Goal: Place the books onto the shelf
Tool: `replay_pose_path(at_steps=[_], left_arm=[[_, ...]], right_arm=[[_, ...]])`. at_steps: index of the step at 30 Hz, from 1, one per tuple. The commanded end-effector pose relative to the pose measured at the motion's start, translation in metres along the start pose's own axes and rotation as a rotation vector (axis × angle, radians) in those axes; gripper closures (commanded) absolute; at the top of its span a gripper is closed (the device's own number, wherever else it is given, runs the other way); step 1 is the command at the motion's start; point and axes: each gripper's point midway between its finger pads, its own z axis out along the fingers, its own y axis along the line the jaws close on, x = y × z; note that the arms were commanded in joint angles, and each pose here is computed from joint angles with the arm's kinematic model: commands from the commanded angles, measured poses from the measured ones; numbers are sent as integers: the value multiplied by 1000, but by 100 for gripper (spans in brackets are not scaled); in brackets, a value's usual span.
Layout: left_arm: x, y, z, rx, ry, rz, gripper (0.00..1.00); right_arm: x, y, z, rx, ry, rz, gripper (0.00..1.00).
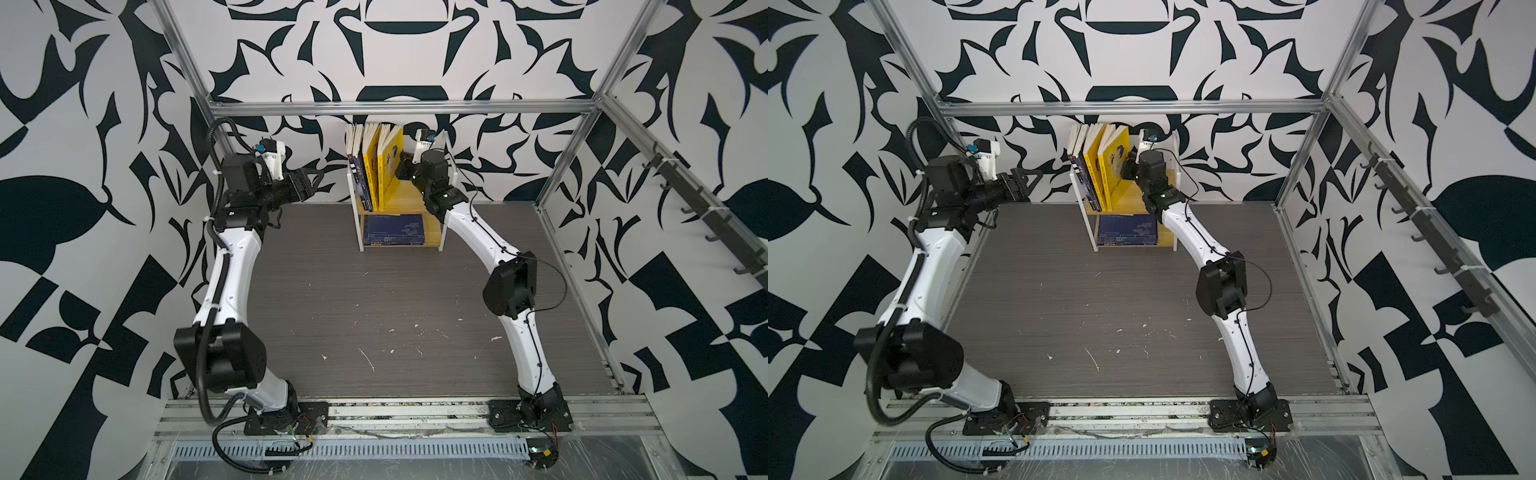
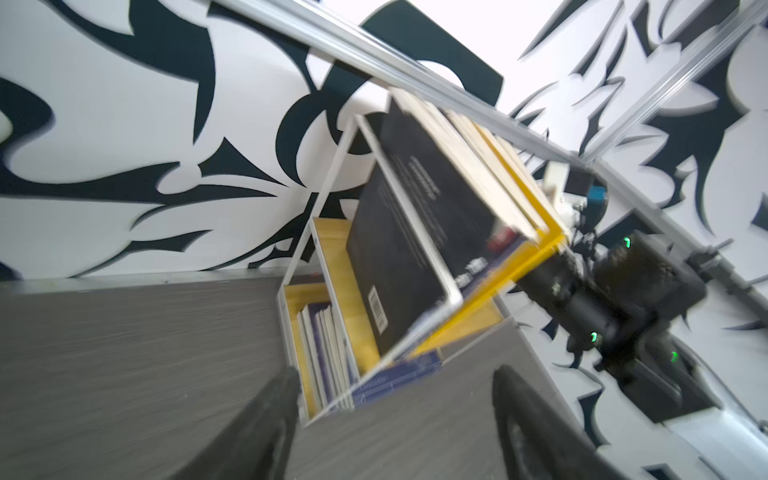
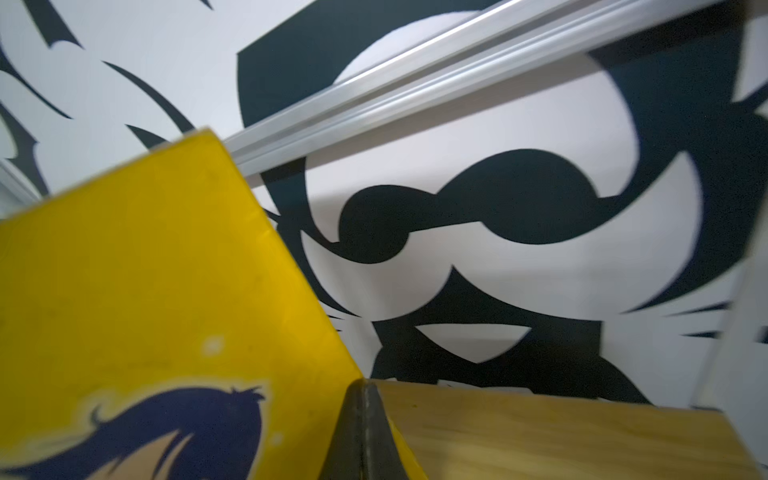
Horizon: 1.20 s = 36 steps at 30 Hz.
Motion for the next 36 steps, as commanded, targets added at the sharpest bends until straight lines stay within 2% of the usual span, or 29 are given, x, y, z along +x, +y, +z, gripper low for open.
replay_pose_path(at_steps=[1, 3, 4, 8, 13, 16, 18, 27, 36], left_arm=[[0, 26, 37, 60, -6, -130, 73], [-1, 29, 54, 94, -5, -180, 94], [-1, 28, 62, 113, -8, -183, 100], [7, 12, 93, 253, 7, -170, 100], [15, 12, 119, 407, 24, -327, 100], [27, -1, 127, 460, 69, -303, 100], [33, -6, 133, 480, 87, -311, 100], [67, -22, 151, 510, 167, -367, 100], [79, -32, 153, 513, 182, -374, 100]], right_arm=[[-53, 53, -12, -218, -131, 29, 100], [-54, 58, -12, -239, -145, 21, 100], [-55, 58, -12, -245, -150, 19, 100], [-54, 64, -11, -265, -160, 23, 100], [-44, 79, -10, -292, -127, 6, 100], [-45, 84, -13, -298, -125, -3, 100], [-59, 91, -19, -311, -147, -10, 100], [-59, 99, -22, -317, -131, -35, 100], [-52, 98, -20, -316, -112, -42, 100]])
